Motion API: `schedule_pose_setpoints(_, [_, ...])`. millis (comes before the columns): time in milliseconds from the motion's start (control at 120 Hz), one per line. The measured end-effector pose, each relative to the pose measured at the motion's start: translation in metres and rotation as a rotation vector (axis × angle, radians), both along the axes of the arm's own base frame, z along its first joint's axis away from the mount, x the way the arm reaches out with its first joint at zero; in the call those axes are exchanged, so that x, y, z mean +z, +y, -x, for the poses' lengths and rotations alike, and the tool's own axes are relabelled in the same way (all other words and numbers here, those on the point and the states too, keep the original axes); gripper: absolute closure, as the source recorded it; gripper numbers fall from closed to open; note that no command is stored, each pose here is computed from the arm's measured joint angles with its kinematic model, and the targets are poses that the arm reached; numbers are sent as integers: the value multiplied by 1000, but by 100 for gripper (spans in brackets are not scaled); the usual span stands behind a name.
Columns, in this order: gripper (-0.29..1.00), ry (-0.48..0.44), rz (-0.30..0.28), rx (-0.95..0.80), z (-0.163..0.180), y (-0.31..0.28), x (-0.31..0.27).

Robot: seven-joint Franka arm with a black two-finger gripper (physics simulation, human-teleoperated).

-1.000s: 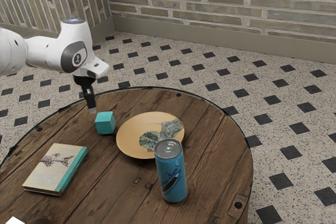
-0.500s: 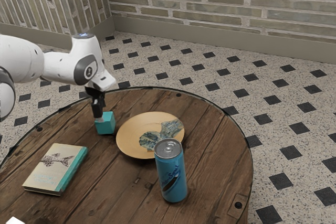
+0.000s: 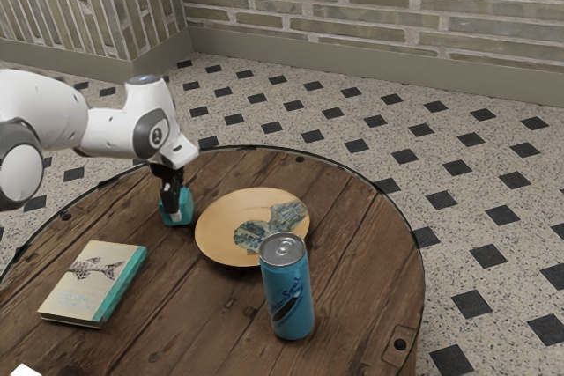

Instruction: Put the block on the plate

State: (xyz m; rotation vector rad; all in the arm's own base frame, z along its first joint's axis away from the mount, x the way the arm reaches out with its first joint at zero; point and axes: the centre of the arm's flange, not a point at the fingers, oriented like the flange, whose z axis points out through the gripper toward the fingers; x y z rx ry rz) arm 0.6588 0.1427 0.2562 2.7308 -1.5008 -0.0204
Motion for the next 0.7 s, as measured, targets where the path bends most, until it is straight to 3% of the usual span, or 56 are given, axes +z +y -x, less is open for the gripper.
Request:
schedule_pose_setpoints(33, [2, 1, 0, -2, 0, 0, -1])
schedule_pose_setpoints(125, [25, -1, 0, -8, 0, 1, -2])
schedule_pose_setpoints(167, [29, -3, -1, -10, 0, 1, -1])
schedule_pose_setpoints(267, [30, -22, -8, -16, -1, 2, 13])
schedule_pose_setpoints(400, [31, -92, -16, -33, 10, -8, 78])
schedule_pose_setpoints(567, [31, -130, -10, -137, 23, -76, 127])
schedule_pose_setpoints(700, [31, -103, 3, -185, 24, -111, 121])
